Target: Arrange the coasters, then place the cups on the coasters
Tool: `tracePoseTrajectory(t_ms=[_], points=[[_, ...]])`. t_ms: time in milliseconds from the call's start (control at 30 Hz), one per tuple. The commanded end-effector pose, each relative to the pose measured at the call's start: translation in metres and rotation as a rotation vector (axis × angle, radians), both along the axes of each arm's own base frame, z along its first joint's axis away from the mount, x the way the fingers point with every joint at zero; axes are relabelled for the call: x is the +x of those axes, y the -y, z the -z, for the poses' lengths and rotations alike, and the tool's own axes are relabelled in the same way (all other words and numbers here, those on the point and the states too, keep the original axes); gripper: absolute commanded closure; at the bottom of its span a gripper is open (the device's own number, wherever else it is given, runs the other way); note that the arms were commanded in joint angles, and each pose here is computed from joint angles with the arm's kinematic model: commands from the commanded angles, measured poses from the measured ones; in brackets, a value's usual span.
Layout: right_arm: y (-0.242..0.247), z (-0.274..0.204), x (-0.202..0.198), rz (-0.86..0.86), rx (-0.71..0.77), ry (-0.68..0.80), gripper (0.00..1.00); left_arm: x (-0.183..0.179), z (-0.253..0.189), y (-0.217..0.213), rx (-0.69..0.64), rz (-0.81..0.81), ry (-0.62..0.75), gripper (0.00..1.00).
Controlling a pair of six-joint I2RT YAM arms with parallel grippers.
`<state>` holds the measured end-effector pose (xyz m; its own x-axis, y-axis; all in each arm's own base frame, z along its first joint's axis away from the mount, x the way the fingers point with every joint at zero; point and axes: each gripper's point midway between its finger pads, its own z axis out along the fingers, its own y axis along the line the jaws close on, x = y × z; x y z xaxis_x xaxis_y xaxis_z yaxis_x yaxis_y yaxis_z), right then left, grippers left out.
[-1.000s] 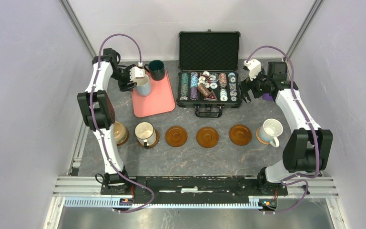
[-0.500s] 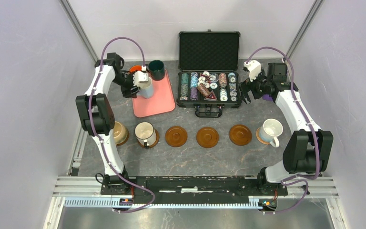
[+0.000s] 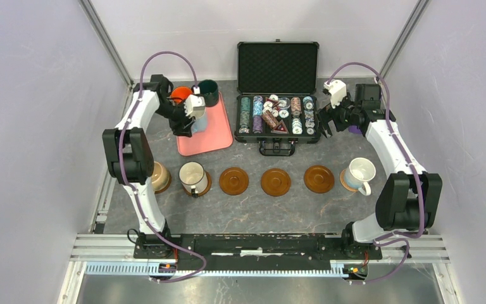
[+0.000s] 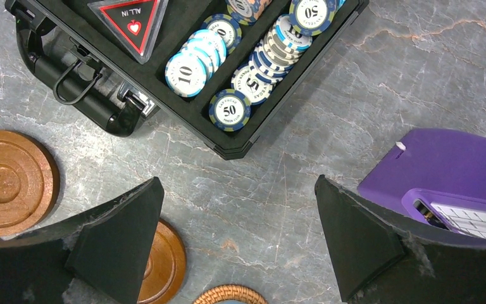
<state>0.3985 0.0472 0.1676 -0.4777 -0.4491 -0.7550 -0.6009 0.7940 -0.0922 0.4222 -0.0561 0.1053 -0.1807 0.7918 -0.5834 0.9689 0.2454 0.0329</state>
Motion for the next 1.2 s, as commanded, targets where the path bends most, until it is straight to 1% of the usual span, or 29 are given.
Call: tracePoseTrajectory(t_ms=[0, 233, 433, 567, 667, 800, 867, 967, 1100, 1167], points=[[-0.007, -0.018, 0.003, -0.011, 0.028, 0.059, 0.02, -0.012, -0.022, 0.031, -0.077, -0.018, 0.009, 0.33], [-0.01, -0.019, 0.006, -0.006, 0.036, 0.062, 0.02, -0.025, -0.021, 0.052, -0.102, 0.012, -0.019, 0.3], [-0.043, -0.025, 0.012, -0.053, 0.041, 0.092, 0.02, -0.027, -0.026, 0.067, -0.14, -0.006, -0.01, 0.26], [-0.076, -0.032, 0.025, -0.075, 0.038, 0.117, 0.02, -0.031, -0.048, 0.069, -0.174, -0.053, 0.004, 0.26], [-0.115, -0.041, 0.036, -0.107, 0.04, 0.148, 0.02, -0.031, -0.069, 0.062, -0.216, -0.164, 0.02, 0.25], [-0.176, -0.045, 0.045, -0.161, 0.039, 0.18, 0.02, -0.029, -0.096, 0.042, -0.265, -0.36, 0.034, 0.22], [-0.212, -0.046, 0.046, -0.202, 0.046, 0.193, 0.02, -0.03, -0.107, 0.035, -0.283, -0.429, 0.049, 0.2], [-0.266, -0.041, 0.045, -0.261, 0.075, 0.195, 0.02, -0.025, -0.12, 0.012, -0.311, -0.613, 0.092, 0.18], [-0.325, -0.036, 0.05, -0.262, 0.112, 0.201, 0.02, -0.024, -0.124, -0.018, -0.272, -0.843, 0.142, 0.15], [-0.351, -0.029, 0.048, -0.262, 0.14, 0.183, 0.02, -0.028, -0.121, -0.031, -0.239, -0.923, 0.155, 0.14]])
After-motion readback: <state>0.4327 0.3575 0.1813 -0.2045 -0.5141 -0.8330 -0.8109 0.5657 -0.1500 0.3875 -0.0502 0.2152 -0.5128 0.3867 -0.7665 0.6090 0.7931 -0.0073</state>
